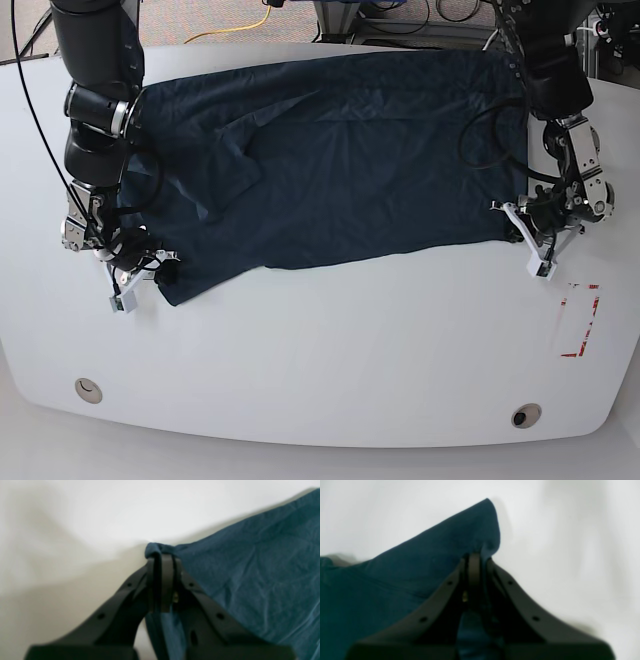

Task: Layout the t-shirt on the table in an organized manner, then fold the t-shirt properly
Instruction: 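Lift the hem with both grippers and fold it over toward the collar edge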

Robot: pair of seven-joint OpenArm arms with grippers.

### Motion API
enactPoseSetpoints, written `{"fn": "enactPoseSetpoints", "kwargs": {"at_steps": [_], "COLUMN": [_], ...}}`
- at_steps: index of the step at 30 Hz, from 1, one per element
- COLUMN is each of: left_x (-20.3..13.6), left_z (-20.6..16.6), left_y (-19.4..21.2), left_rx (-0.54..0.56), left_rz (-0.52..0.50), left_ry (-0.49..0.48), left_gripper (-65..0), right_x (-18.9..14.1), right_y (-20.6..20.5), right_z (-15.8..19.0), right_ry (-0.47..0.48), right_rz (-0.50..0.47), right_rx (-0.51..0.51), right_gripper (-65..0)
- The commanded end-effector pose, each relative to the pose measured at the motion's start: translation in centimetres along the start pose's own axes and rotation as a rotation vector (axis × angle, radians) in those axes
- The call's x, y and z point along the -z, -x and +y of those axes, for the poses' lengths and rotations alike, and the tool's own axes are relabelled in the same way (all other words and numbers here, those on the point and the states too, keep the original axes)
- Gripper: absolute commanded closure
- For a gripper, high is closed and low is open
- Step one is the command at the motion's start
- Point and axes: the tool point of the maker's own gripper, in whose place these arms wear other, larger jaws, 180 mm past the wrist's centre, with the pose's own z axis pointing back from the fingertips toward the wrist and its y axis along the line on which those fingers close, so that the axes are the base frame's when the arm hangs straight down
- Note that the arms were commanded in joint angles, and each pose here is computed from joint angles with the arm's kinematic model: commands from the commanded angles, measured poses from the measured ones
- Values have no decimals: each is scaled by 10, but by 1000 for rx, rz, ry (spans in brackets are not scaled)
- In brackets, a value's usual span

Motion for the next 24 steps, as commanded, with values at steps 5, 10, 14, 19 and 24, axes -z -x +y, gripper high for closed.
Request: {"fn": "enactPoseSetpoints", "kwargs": {"at_steps": [5,10,14,19,24], "left_x": [-8,-15,-17,-23,-38], "left_z": [10,21,22,26,39], "left_y": [-27,-40,-55,-75,-87], "left_rx": [20,31,41,48,77], "left_rz": [-51,-74,-115,-153,-166], "left_ry": [-19,-42,-45,-54,-97], "left_gripper": [0,0,0,0,0], "right_x": [-13,-27,-39,-50,-57], "right_y": [-29,-50,-66,-75,-72], "right_z": [-7,-3,0,1,2], "right_ry": [35,65,93,121,144], "right_rz": [-2,-1,-6,19,44], "right_rx": [-73,-166,-231,-276,-309], "right_gripper": [0,0,0,0,0]}}
